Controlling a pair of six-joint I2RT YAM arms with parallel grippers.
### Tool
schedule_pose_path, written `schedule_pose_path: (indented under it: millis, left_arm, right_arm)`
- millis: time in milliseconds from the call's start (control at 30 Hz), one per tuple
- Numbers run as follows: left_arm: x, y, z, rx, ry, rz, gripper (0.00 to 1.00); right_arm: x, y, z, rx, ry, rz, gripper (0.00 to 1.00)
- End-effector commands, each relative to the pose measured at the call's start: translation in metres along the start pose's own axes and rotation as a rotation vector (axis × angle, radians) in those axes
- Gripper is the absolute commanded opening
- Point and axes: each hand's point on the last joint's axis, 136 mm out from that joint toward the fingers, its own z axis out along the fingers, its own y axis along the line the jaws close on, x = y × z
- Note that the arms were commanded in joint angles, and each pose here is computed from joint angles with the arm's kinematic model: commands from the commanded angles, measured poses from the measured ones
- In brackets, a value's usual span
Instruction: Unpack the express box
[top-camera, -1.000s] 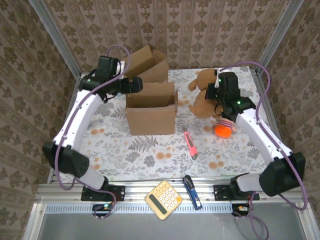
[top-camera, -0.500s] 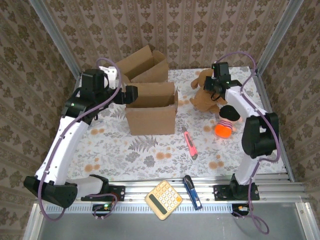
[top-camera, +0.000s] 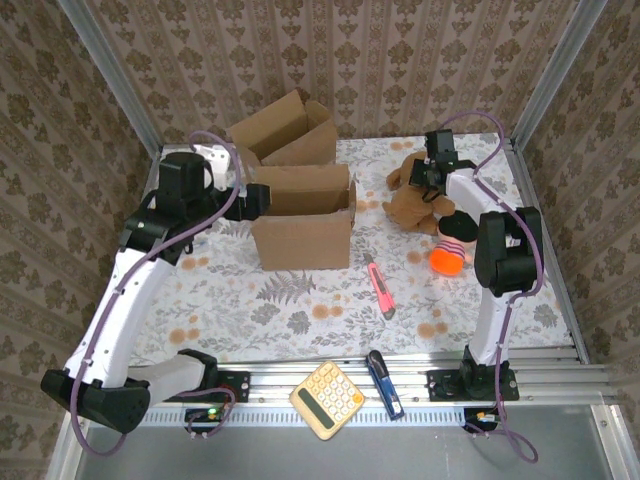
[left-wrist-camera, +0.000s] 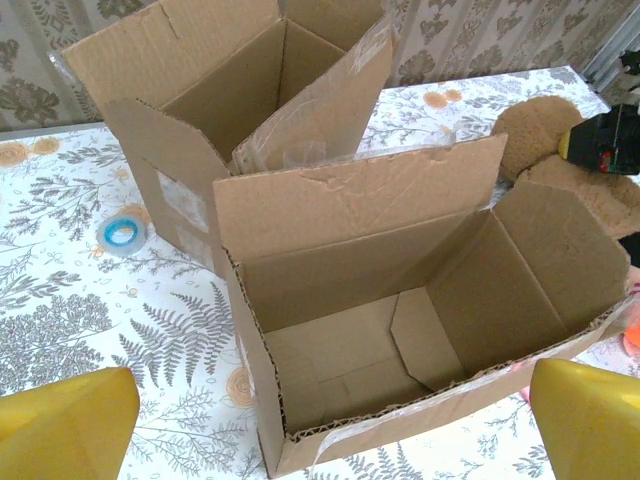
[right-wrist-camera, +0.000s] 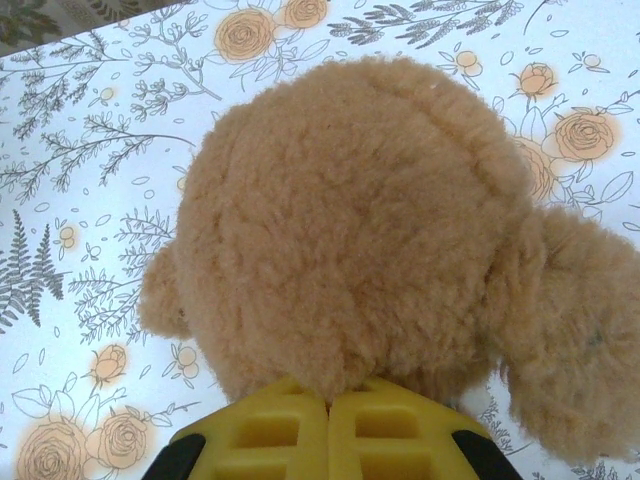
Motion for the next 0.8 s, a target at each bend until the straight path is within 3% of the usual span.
schedule_pose_path:
  millis: [0, 67, 167, 300, 367, 467, 767]
  left_arm:
    - [-0.002, 0.006, -0.004, -0.027, -0.031, 0.027, 1.00]
    - [0.000, 0.008, -0.005, -0.034, -0.033, 0.023, 1.00]
    - [0.004, 0.013, -0.004, -0.046, -0.042, 0.006, 1.00]
    - [0.007, 0.019, -0.001, -0.052, -0.068, -0.029, 1.00]
    - [0.008, 0.024, 0.001, -0.060, -0.071, -0.044, 1.00]
    - [0.009, 0.034, 0.002, -0.090, -0.079, -0.056, 1.00]
    - [0.011, 0.075, 0.002, -0.191, -0.152, -0.124, 1.00]
  right_arm:
    - [-0.009, -0.004, 0.003, 0.002, -0.045, 0.041, 0.00]
    - [-0.004, -0.006, 0.005, 0.006, -0.039, 0.047, 0.02]
    - [-0.002, -0.007, 0.002, -0.004, -0.054, 0.060, 0.25]
    - [-0.006, -0.008, -0.006, -0.016, -0.073, 0.060, 0.49]
    - [-0.012, -0.006, -0.014, -0.028, -0.090, 0.047, 0.72]
    - [-0.022, -0.004, -0.030, -0.039, -0.133, 0.023, 0.97]
    - [-0.048, -0.009, -0.101, -0.062, -0.284, -0.026, 1.00]
